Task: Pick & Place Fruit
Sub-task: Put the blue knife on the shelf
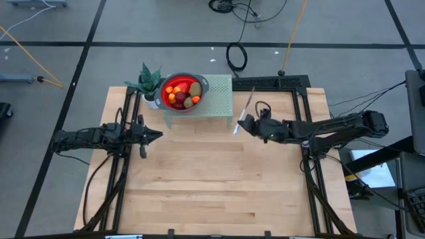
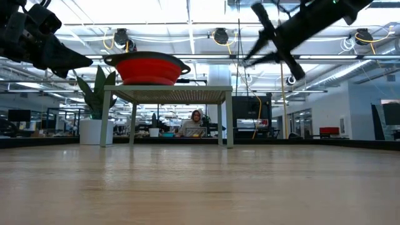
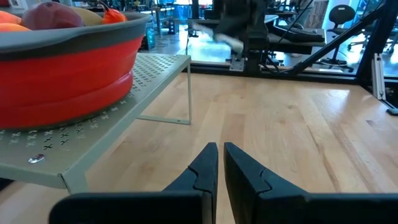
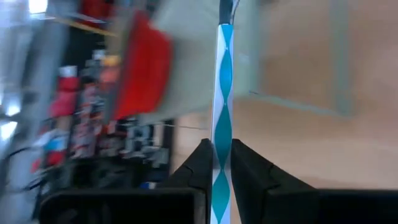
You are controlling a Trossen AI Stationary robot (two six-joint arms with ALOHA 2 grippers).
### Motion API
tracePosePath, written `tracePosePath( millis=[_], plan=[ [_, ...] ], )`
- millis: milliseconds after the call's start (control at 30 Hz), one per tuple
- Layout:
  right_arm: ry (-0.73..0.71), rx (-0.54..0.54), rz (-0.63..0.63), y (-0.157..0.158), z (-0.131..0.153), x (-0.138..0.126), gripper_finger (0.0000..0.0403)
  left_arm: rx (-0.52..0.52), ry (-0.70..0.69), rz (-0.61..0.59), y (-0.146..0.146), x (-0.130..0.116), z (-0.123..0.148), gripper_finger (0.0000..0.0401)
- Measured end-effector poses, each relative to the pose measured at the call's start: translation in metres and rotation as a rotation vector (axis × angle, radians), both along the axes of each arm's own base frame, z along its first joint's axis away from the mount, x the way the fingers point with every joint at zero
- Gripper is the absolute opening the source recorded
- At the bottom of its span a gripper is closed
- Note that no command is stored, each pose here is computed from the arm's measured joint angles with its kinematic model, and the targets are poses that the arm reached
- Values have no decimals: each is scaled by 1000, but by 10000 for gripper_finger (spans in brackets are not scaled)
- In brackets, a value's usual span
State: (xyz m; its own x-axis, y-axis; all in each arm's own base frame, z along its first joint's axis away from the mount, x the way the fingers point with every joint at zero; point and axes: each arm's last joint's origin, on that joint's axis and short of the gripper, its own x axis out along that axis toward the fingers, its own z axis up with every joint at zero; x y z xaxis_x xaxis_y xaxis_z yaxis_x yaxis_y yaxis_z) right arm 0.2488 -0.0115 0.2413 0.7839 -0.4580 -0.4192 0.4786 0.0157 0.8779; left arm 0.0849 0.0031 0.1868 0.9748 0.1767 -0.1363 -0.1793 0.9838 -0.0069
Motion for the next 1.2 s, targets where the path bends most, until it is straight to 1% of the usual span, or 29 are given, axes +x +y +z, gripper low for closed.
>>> tracePosePath(
  millis=[100,233,433,567,700,800,1033,1100,1200],
  plan=[
    [-85,-142,47,0,15,5,31,-5,-1,0,0,0,0,26],
    [-204,-360,120,0,36,10,29,-22,-3,2,0,0,0,26],
    [-398,-645,229,4,66,10,32,-24,-4,3,0,0,0,26],
    [-497,-799,268,6,79,7,31,-24,-4,3,0,0,0,26],
    [-562,-904,295,8,87,4,30,-24,-4,3,0,0,0,26],
    [-583,-940,316,9,89,3,33,-24,-4,3,0,0,0,26],
    [-582,-933,317,9,88,3,29,-24,-4,3,0,0,0,26],
    [-582,-909,297,9,88,3,30,-24,-4,3,0,0,0,26],
    [-551,-821,225,6,85,4,32,-24,-4,3,0,0,0,26]
  ],
)
